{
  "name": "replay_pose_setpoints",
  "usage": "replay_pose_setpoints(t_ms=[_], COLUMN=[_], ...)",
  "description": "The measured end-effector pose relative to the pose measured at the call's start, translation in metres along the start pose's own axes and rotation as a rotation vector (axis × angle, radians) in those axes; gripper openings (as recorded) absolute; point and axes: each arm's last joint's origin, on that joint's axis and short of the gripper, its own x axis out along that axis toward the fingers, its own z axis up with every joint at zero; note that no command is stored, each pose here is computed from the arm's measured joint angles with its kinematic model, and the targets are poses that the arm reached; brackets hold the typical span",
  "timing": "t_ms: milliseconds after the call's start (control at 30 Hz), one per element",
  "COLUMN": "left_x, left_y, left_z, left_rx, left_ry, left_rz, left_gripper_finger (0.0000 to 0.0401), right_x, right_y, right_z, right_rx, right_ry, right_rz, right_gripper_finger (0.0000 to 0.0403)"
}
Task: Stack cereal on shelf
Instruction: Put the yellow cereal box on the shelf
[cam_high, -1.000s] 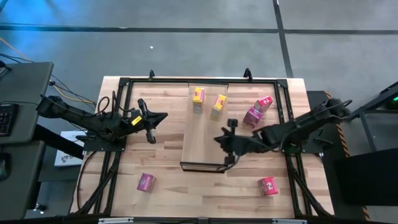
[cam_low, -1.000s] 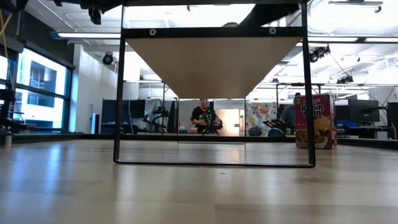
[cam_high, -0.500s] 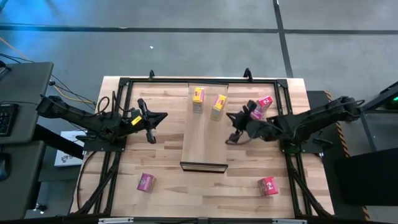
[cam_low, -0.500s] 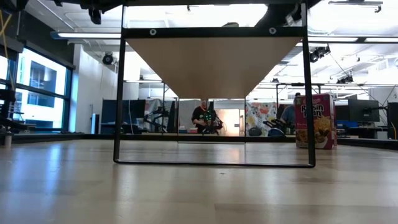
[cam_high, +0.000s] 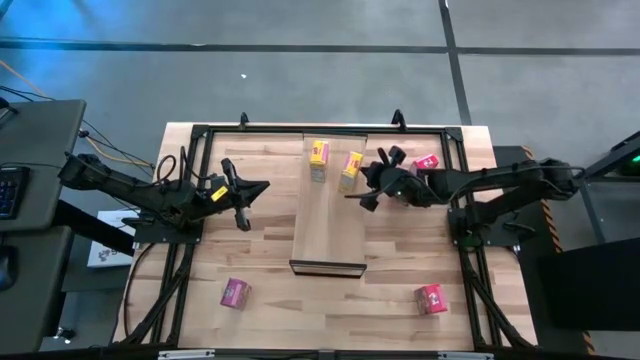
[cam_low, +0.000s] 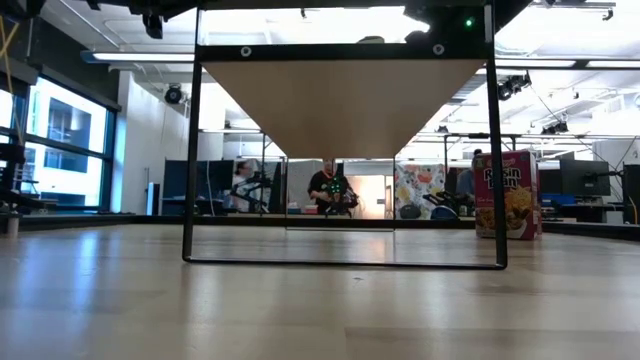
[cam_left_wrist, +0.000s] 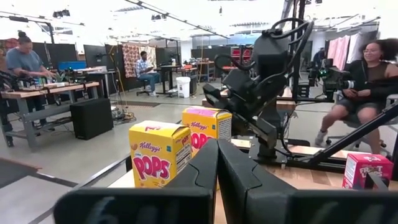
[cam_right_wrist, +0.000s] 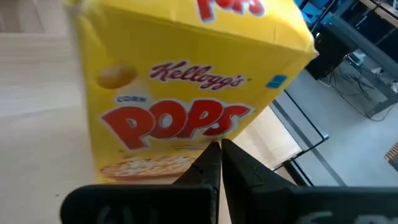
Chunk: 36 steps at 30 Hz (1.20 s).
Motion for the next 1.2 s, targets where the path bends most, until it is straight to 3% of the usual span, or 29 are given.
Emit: replay_pose_setpoints(t_ms=[667,933,1033,1200], left_x=[0.000,0.000,0.000,0.000], left_y=[0.000,0.000,0.000,0.000], left_z=[0.000,-0.001,-0.002,-0.001], left_rx=[0.002,0.008,0.011,0.008], left_ry=[0.003,0.011,0.015,0.011], left_rz=[-0.001,-0.002,-0.002,-0.002], left_gripper_finger=[0.0000,0.0000,0.0000,0.0000], right_x=[0.013,0.004,-0.006,-0.017], right_y=[-0.022,-0.024,-0.020,-0.002], right_z=[0.013,0.006,0.004,0.003], right_rx=[0.092,0.053,0.096,0.146], right_ry=[-0.094,-0.023,0.034,0.090], right_rz=[-0.005,-0.023,0.044,0.311], right_gripper_finger=[0.0000,0.0000,0.0000,0.0000])
